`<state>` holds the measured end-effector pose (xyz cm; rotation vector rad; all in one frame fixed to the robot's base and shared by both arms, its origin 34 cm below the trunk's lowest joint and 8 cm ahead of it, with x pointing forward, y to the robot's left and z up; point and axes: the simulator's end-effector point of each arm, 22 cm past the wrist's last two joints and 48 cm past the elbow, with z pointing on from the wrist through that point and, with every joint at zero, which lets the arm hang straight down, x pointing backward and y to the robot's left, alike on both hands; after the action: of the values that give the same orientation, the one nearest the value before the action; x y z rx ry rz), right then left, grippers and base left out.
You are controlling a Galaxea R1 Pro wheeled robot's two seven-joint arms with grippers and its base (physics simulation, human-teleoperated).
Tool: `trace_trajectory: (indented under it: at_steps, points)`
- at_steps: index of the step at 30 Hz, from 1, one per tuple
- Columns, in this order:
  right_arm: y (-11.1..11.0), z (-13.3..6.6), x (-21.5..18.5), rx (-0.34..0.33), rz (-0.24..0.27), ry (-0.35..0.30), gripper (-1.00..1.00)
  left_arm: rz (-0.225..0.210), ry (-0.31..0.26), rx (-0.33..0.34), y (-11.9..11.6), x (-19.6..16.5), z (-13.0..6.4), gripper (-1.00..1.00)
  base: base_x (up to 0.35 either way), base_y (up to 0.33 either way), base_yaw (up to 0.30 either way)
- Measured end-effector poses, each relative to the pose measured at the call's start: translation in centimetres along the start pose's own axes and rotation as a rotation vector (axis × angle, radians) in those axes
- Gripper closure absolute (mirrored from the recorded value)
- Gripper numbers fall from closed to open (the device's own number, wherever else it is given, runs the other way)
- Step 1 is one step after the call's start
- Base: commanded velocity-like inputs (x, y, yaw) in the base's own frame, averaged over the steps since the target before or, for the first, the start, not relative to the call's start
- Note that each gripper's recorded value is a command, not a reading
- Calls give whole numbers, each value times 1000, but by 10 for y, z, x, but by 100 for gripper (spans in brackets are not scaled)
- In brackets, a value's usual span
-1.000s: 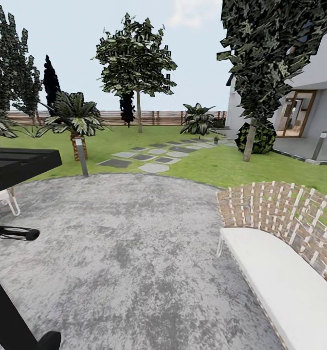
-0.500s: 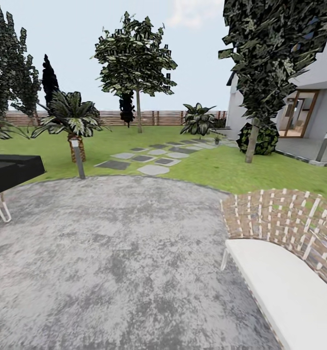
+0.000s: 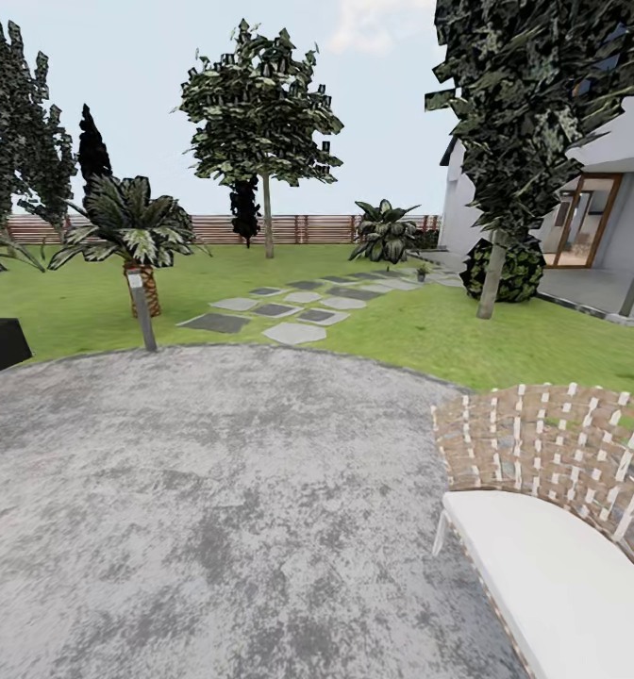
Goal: Pick up the pesticide atomizer in the garden and spray insectifuge to fully cover both potted plants in the garden.
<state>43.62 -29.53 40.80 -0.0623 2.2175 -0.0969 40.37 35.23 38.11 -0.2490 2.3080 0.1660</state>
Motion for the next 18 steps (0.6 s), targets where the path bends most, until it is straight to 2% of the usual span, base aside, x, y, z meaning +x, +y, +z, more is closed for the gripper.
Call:
trace_trajectory:
  at_steps: [6,13,18]
  points:
    - [0,0,0,0,0,0,-100,1,0,-1,1,0,0,-100,339,-24,9]
    - [1,0,0,-1,1,0,-100,0,0,-1,1,0,0,-100,339,-1,217]
    - [1,0,0,0,2,0,-100,1,0,-1,1,0,0,-100,339,0,81]
